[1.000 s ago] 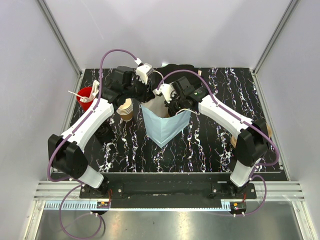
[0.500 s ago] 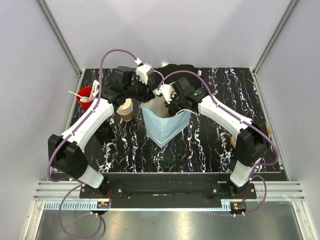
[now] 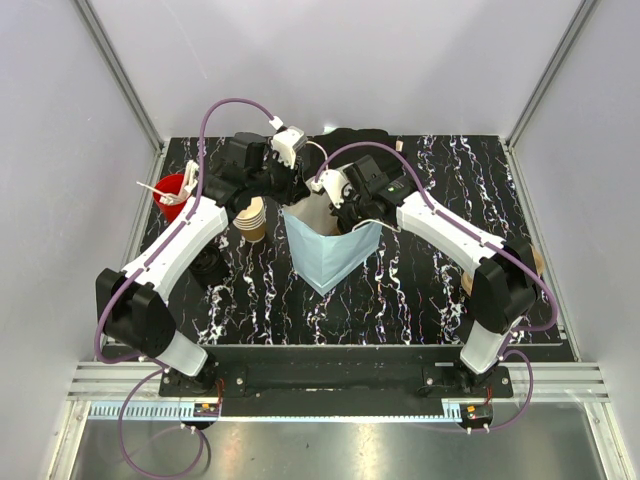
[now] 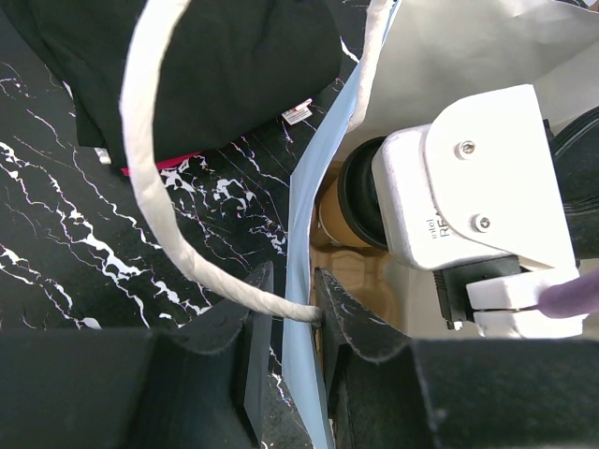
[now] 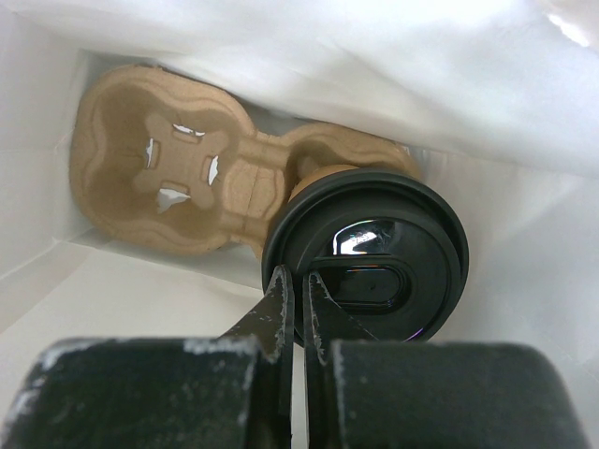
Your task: Pack the takeout coffee
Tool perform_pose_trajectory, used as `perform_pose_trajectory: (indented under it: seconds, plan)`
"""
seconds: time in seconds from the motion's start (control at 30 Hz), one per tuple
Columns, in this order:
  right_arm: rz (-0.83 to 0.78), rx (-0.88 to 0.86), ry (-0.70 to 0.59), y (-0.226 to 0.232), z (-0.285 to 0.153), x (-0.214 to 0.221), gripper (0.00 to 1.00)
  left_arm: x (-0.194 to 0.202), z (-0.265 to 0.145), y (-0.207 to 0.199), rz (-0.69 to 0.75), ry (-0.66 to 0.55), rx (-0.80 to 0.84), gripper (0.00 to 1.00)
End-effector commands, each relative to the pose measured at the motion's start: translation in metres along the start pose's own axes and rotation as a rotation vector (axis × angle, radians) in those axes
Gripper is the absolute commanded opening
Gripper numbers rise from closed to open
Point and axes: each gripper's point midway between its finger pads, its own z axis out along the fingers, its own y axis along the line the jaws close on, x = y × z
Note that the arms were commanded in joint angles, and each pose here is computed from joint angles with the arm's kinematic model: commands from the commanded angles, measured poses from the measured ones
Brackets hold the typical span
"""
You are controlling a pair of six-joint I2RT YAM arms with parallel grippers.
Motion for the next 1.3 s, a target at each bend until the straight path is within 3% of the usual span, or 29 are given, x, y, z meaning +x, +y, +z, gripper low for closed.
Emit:
perform_pose_trajectory:
  seconds: [0.0, 1.27]
  plan:
    - [-0.018, 0.043, -0.05, -0.009, -0.014, -0.011, 0.0, -0.031, -0.013, -0.006, 0.038, -0.086, 0.001, 0.27]
    - [-0.03, 0.028, -0.056, -0.007, 0.0, -0.009, 0.0, -0.03, -0.014, -0.007, 0.039, -0.088, 0.004, 0.27]
